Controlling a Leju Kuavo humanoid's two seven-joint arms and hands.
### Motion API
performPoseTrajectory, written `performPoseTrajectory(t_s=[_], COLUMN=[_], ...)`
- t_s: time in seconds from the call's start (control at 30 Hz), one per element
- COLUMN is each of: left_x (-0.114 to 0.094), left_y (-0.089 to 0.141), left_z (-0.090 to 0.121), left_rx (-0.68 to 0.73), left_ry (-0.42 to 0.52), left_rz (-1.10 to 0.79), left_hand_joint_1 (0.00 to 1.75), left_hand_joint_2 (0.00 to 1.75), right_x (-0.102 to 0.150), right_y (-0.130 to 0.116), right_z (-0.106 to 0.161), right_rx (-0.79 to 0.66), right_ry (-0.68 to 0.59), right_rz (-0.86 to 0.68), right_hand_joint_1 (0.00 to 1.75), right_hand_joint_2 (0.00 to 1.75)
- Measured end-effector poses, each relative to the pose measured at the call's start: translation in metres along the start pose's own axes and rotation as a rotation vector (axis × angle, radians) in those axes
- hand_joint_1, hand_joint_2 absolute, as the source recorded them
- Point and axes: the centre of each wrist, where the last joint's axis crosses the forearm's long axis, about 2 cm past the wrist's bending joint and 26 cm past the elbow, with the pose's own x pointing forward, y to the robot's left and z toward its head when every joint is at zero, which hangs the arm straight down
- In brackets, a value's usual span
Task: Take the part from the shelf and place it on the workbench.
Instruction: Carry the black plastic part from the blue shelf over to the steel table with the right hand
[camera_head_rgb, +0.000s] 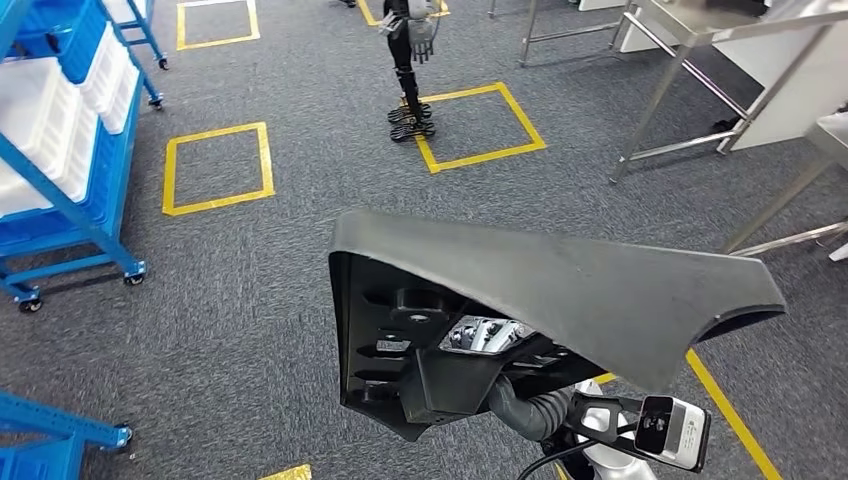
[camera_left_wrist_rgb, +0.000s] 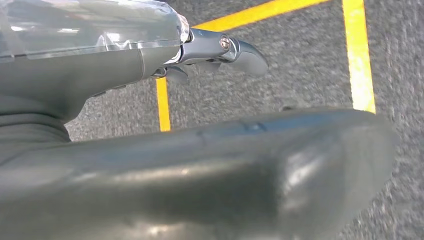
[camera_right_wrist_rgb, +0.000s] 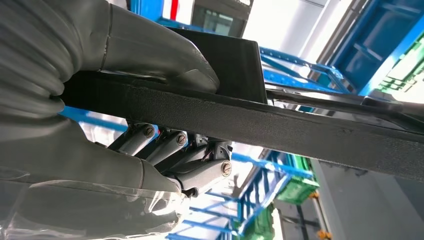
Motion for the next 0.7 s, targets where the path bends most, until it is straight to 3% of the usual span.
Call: performPoseTrajectory(t_s=[0.2, 0.7], left_x=[-0.001, -0.007], left_y=[-0.004, -0.004], left_z=[0.001, 0.003], left_rx=[-0.004, -0.014], left_ry=[-0.005, 0.031], left_rz=[0.008, 0.013], left_hand_joint_1=[0.00, 0.00], left_hand_joint_2=[0.00, 0.00], right_x=[0.002, 0.002], right_y=[0.000, 0.003], right_z=[-0.012, -0.010], right_rx=[0.015, -0.020], right_ry=[-0.007, -0.023], right_rz=[0.005, 0.015], right_hand_joint_1=[1.69, 1.69], right_hand_joint_2=[1.75, 1.75])
